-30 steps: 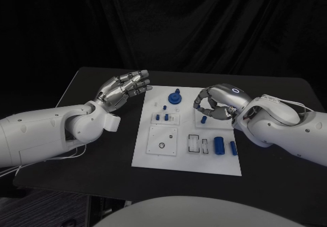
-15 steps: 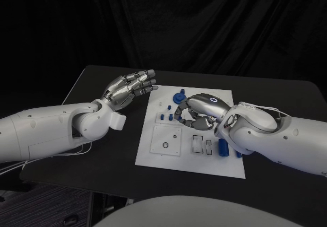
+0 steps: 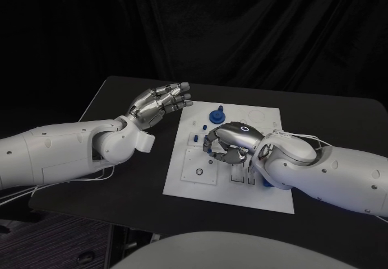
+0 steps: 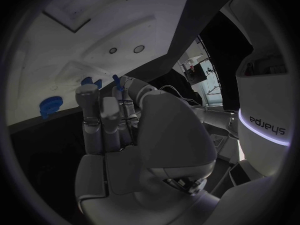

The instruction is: Assemble the parts on the task board

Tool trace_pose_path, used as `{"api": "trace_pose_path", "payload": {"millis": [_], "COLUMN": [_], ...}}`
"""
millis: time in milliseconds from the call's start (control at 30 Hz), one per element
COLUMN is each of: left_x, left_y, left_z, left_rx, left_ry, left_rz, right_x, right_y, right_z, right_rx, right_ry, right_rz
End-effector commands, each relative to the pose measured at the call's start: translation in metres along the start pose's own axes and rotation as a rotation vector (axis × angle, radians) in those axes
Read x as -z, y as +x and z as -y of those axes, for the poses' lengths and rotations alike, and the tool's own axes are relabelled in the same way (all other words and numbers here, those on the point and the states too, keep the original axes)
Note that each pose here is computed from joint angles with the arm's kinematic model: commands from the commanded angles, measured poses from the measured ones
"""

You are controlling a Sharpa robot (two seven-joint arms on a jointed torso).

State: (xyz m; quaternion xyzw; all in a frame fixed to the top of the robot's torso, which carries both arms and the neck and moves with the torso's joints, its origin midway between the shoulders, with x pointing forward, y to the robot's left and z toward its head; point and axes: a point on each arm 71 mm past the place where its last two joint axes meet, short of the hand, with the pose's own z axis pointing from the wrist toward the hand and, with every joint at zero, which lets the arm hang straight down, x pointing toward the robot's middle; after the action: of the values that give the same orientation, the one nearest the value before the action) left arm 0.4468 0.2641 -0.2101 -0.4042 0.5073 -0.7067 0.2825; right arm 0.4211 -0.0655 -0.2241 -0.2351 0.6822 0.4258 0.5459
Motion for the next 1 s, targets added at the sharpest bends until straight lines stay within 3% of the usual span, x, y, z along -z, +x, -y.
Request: {"api": "trace_pose_path", "payload": {"millis": [33,1000], "left_x": [-0.0003,-0.0009], "left_y": [0.0011,0.0003], "left_z": [0.0052,0.0011], "left_rx": [0.02,0.025], "left_ry": [0.088,0.072], "left_rz": [-0.008,-0.011], "right_x": [0.0,0.004], "right_y": [0.006,0.017], "right_z": [0.001,0.003], "right_rx": [0.012,-0.003], "right_ry": [0.004,0.033], "right_rz": [-0.029,-0.065]}}
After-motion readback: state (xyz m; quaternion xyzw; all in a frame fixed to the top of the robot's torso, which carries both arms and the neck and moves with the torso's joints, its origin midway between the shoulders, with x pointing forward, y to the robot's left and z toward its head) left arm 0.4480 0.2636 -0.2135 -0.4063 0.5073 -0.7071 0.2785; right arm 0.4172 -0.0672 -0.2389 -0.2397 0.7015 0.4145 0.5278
